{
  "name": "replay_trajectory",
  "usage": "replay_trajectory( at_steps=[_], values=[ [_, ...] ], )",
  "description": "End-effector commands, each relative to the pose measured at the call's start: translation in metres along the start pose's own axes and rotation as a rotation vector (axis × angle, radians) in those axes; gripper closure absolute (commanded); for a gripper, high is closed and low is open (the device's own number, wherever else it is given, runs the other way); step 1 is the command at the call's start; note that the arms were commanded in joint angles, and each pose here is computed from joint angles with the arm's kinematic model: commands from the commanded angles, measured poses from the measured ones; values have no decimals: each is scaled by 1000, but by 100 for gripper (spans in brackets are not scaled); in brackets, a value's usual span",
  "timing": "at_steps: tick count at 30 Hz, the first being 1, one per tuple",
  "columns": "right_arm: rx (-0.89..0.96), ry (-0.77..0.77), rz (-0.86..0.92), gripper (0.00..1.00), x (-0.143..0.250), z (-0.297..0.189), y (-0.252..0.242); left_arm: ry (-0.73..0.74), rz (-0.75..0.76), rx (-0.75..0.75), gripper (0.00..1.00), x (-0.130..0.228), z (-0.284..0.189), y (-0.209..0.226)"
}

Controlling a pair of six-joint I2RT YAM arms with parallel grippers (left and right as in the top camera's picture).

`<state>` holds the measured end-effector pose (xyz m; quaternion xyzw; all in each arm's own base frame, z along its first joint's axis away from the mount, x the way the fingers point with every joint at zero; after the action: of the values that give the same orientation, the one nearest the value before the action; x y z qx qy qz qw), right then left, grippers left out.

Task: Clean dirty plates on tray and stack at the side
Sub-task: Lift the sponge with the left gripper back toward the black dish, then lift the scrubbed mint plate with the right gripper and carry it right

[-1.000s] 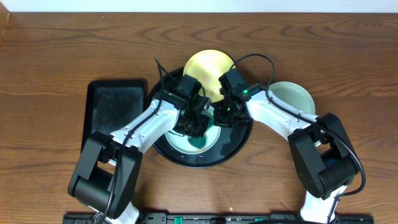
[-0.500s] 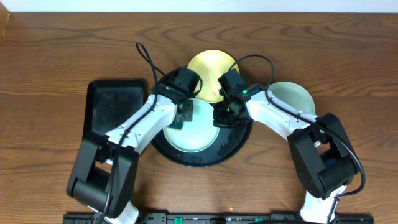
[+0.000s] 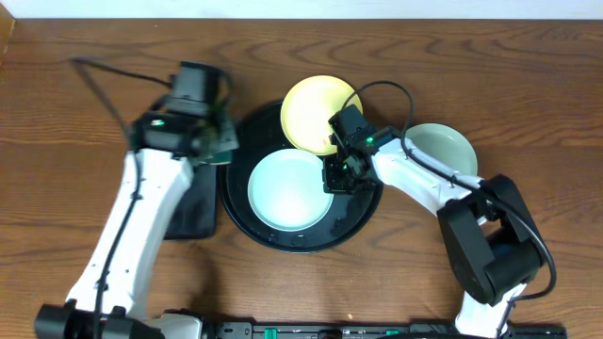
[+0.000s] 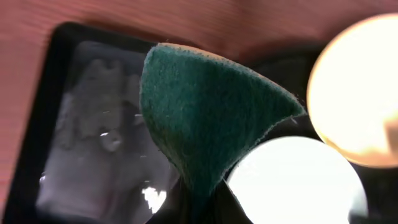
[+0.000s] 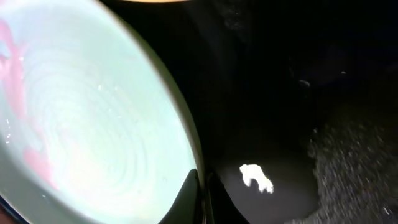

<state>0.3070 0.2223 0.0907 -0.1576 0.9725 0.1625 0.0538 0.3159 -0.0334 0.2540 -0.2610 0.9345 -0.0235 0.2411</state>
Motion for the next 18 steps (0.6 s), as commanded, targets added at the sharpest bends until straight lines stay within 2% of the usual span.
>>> replay_trajectory(
  at_steps=[1,8,18],
  values=[
    [98,-135,-140,99,-9,-38,15,2,-75,7,93,-13,-2,13],
    [326,-289,-296,99,-4,-81,35,5,-125,-30,93,-22,6,29],
    [718,-501,-494,99,7,-132,65,-1,-130,-29,92,-24,7,30]
  ],
)
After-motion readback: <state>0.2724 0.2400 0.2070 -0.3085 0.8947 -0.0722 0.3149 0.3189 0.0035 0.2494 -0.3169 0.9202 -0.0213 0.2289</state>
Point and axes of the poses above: each gripper's point midway between its finger pads, its own z axis out along the fingers, its own y axis along the line the jaws close on, x = y × z, the point moved 8 cm from there along -z, back along the fingers, and after that the axes turned 14 degrees about -z, right-handed, at the moved point
